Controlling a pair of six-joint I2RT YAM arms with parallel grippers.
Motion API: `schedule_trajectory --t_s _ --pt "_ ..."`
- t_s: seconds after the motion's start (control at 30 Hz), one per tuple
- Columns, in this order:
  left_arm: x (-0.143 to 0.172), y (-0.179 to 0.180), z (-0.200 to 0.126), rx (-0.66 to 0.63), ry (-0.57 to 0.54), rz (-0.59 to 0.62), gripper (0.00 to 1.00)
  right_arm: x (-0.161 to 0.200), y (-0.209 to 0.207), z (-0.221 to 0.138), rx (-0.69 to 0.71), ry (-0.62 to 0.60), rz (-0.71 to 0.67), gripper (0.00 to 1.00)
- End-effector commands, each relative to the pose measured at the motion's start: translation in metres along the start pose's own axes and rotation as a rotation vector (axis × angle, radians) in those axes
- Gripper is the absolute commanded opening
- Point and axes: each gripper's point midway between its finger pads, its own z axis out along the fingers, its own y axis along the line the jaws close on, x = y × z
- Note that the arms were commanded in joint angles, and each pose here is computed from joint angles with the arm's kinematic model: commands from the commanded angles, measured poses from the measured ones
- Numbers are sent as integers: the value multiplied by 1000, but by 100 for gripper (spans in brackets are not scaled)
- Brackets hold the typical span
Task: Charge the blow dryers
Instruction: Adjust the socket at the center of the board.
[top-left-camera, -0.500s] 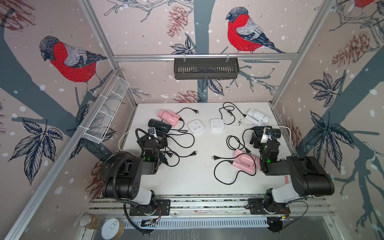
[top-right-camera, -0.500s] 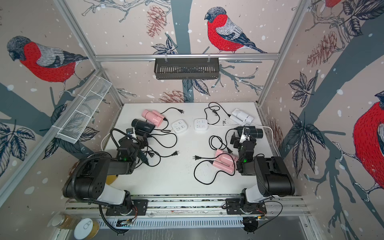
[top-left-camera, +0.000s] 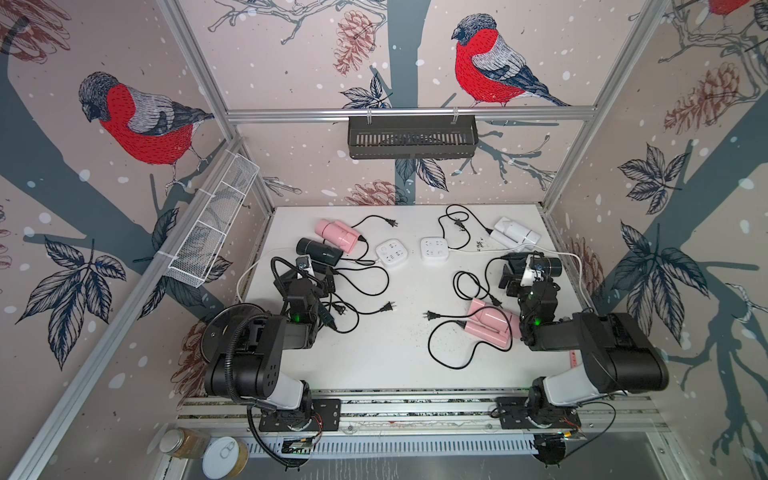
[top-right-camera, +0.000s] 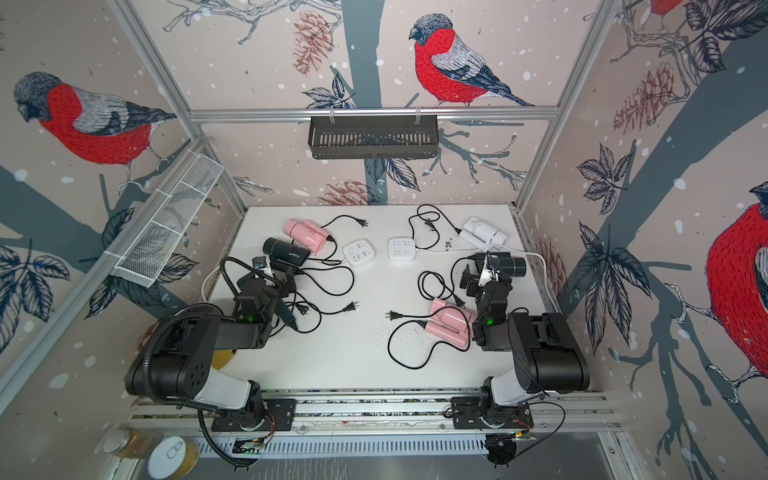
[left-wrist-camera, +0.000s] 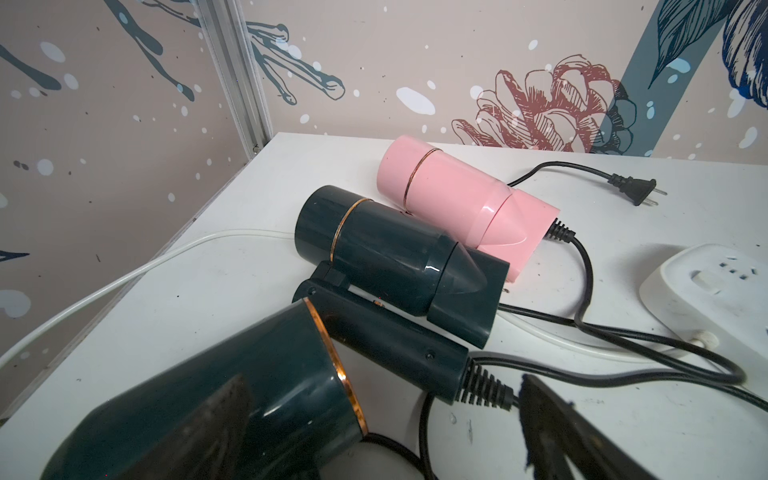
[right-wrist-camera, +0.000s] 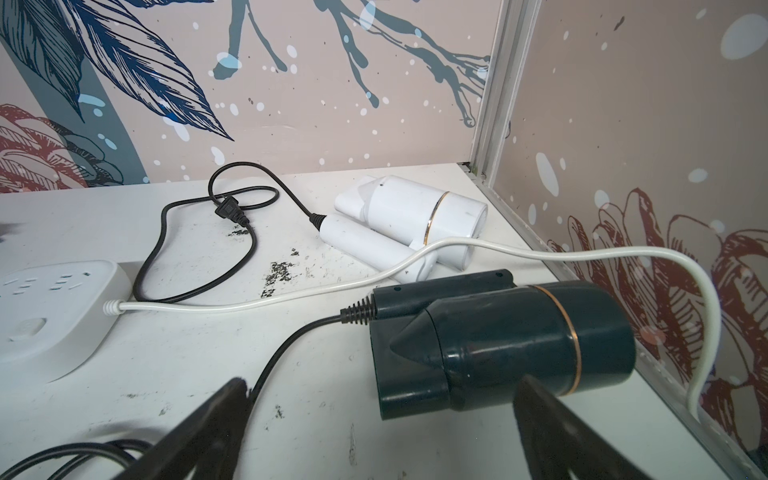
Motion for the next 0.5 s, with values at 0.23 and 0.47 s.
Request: schedule_trajectory --t_s 0.23,0.47 --pt "-17 2 0 -10 -63 2 100 -10 0 0 1 -37 16 100" --pt "-17 2 0 -11 -63 1 100 -10 0 0 1 -38 16 100"
